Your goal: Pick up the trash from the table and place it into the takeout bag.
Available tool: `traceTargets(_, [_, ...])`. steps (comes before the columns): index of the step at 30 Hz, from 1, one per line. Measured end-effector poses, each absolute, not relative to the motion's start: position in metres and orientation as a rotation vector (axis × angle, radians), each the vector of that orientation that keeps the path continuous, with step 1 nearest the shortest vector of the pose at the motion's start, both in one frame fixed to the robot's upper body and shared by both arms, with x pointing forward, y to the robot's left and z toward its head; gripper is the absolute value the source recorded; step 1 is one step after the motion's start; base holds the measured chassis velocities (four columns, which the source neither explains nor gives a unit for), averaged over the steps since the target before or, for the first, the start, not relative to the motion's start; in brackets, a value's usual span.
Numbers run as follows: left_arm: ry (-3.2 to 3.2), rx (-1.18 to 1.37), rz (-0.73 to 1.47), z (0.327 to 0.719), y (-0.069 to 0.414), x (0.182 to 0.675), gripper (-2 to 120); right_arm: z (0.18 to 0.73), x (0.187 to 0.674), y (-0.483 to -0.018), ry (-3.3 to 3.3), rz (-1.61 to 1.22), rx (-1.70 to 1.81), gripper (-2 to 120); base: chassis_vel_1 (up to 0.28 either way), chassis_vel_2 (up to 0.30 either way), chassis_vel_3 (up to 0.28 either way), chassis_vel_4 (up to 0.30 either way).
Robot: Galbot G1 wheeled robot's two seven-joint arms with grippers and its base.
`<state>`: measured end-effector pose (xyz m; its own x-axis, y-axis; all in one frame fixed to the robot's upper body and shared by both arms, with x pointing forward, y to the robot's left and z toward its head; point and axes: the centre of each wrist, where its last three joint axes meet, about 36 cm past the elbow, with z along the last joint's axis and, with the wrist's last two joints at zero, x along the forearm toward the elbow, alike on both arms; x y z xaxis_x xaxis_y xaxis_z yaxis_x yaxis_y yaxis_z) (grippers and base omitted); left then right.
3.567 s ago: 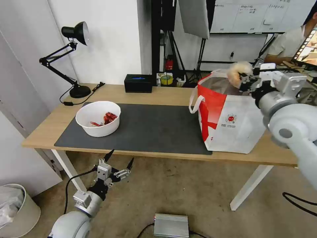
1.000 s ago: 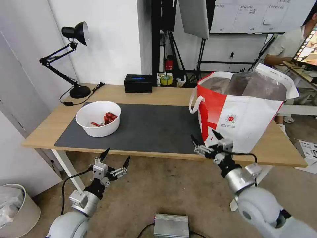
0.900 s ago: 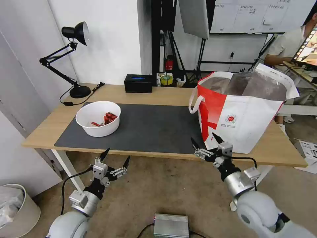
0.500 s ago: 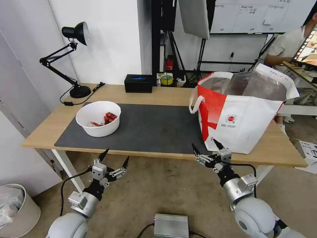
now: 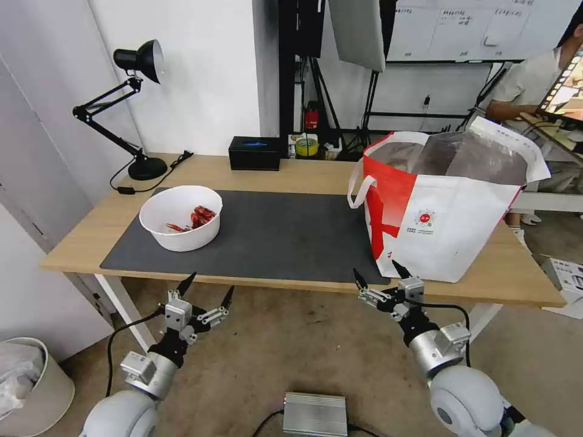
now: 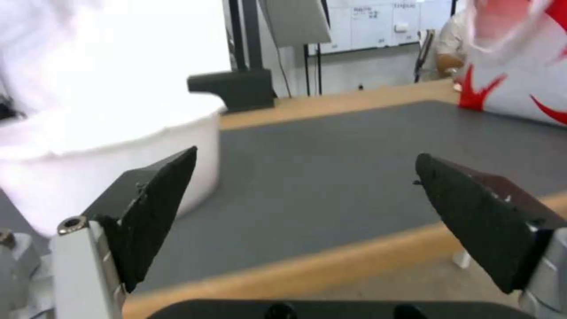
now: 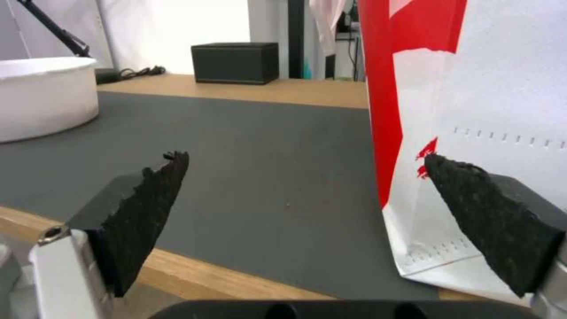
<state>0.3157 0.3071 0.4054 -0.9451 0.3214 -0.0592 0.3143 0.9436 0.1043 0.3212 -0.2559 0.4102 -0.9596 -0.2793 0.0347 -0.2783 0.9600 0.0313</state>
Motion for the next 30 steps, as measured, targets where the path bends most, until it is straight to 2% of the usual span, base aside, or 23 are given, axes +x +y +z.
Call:
traceTargets(14, [3.007,0.495,0.24,0.454,0.349,0.374,100,0.41,0.321,-0.256,-3.071,-0.041,0.438,100,0.0,0.0,0.0,0.0])
traceTargets(25, [3.024,0.406,0.312,0.508,0.378,0.424,100,0.411,0.322,-0.256,-3.071,-0.041,0.438,100,0.0,0.0,0.0,0.0])
traceTargets(30, [3.094,0.369,0.33,0.52,0.387,0.442,100,0.411,0.322,-0.256,-3.071,-0.041,0.438,100,0.0,0.0,0.0,0.0])
